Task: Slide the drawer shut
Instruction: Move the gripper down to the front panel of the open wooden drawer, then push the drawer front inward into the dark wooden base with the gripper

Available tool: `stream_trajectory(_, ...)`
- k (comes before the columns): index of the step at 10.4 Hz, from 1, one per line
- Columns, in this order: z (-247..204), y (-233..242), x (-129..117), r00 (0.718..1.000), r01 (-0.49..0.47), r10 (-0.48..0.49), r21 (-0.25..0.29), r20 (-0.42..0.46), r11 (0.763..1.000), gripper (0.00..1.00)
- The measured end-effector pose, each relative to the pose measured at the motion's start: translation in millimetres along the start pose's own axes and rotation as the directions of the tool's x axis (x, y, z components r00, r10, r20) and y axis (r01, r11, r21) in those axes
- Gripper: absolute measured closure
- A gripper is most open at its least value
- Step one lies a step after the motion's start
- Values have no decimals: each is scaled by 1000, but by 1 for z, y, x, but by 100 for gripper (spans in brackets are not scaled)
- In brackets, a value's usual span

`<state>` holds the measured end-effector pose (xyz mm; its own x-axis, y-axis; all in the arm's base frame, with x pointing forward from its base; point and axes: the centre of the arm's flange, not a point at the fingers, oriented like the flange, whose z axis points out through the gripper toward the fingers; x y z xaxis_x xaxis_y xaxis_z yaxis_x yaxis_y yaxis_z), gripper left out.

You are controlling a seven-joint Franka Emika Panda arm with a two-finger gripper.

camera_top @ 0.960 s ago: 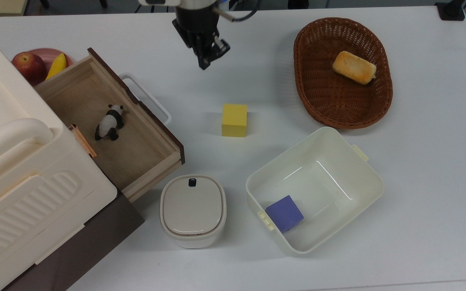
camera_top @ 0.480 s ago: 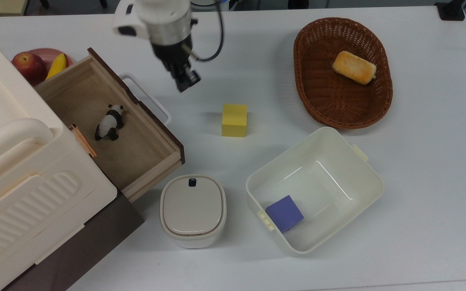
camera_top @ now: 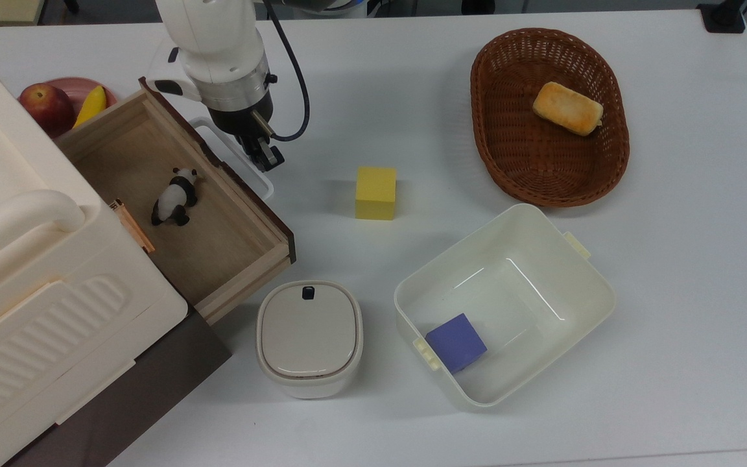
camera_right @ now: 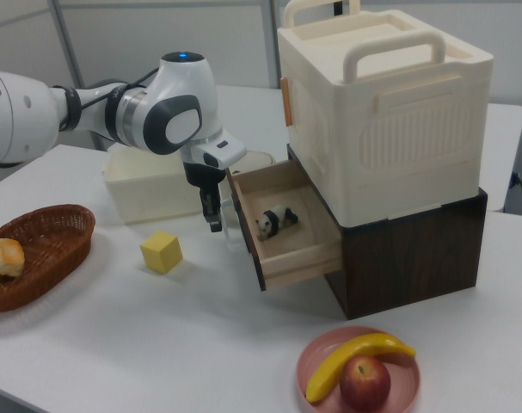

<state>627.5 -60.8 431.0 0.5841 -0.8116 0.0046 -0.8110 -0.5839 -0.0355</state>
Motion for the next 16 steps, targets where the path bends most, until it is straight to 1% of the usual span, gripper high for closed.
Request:
stream_trajectory(5,-1,0,0,1000,3,-3,-2,-5,1000,99)
stream_trajectory(8,-11,0,11,999,-4,5,32,-47,999,99)
stream_trajectory(10,-16,-1,15,996,10,-8,30,-87,1000,99)
stream_trajectory(13,-16,0,19,995,11,-8,33,-102,999,99)
stream_trajectory(16,-16,7,39,990,-6,12,49,-138,999,99)
